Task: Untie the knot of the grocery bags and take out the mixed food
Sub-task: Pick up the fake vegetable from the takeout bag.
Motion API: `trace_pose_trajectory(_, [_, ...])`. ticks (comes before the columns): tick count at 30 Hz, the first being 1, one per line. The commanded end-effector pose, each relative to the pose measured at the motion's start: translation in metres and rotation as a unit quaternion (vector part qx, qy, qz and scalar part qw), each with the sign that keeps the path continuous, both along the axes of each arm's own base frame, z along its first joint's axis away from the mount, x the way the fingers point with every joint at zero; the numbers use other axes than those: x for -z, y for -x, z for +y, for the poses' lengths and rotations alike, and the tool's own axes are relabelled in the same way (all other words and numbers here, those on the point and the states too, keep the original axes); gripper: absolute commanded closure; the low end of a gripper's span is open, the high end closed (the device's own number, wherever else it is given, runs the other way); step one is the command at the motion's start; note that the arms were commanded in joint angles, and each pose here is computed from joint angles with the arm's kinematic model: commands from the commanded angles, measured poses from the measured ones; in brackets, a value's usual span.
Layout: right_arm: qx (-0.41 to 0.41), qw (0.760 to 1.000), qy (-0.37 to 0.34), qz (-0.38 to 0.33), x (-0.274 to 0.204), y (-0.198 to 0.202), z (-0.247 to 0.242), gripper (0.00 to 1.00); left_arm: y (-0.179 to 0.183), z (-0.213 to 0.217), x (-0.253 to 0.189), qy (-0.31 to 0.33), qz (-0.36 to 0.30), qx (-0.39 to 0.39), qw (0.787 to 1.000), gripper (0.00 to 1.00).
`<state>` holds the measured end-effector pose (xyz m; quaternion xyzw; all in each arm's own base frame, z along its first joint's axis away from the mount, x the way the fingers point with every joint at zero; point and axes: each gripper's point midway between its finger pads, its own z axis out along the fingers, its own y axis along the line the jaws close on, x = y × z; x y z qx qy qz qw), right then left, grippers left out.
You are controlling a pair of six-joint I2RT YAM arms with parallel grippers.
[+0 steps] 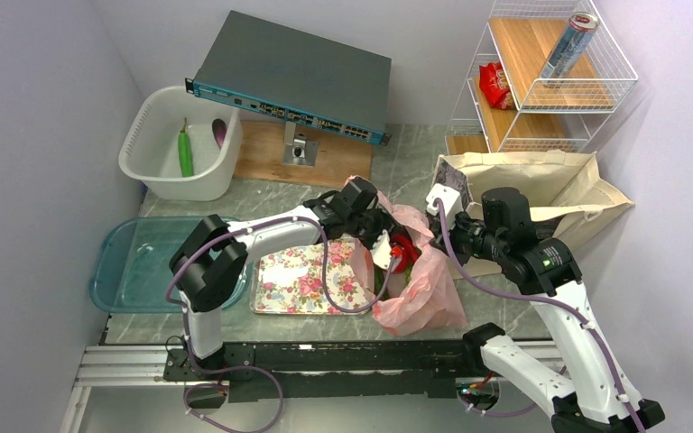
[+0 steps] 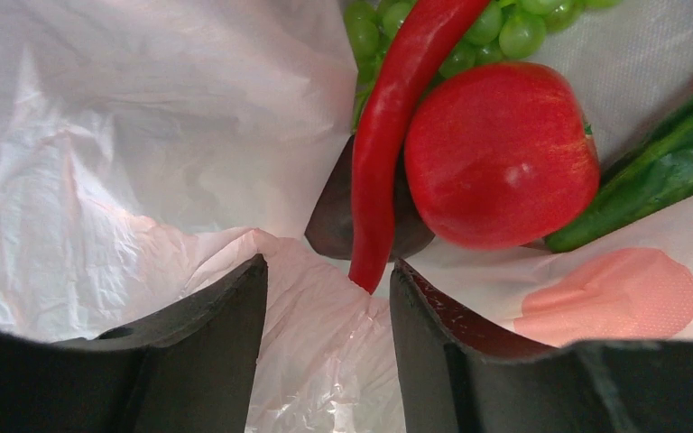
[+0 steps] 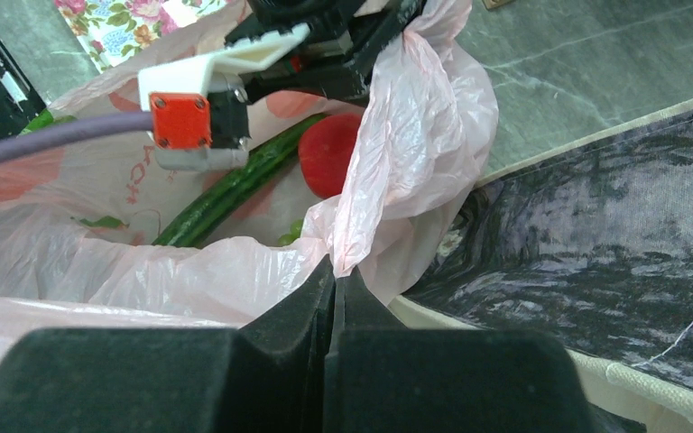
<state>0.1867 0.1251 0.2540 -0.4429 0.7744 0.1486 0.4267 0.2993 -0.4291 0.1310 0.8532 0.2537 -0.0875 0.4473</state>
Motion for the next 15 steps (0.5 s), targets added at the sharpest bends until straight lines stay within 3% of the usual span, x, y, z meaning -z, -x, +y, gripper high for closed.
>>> trace_pose_trajectory(1, [-0.001,0.999,-0.024,-0.032,-0.023,-0.007,0.006,1.0,-0.001,-0.012,-0.016,0.017,-0.034,0.013,0.999,0.45])
trace_pose_trajectory(5, [0.002,0.999,-0.018,-0.036,-0.024,-0.005,0.003,1.0,0.009,0.015,-0.048,0.033,-0.015,-0.034,0.999,0.49])
trace_pose_trajectory(12, [0.001,0.999,-0.019,-0.033,-0.022,0.001,0.001,1.0,-0.025,0.143,-0.066,0.01,0.009,-0.203,0.979,0.52])
trace_pose_trajectory(15, [-0.003,0.999,-0.021,-0.031,-0.02,0.001,0.002,1.0,-0.027,0.174,-0.082,0.02,0.003,-0.216,0.976,0.52])
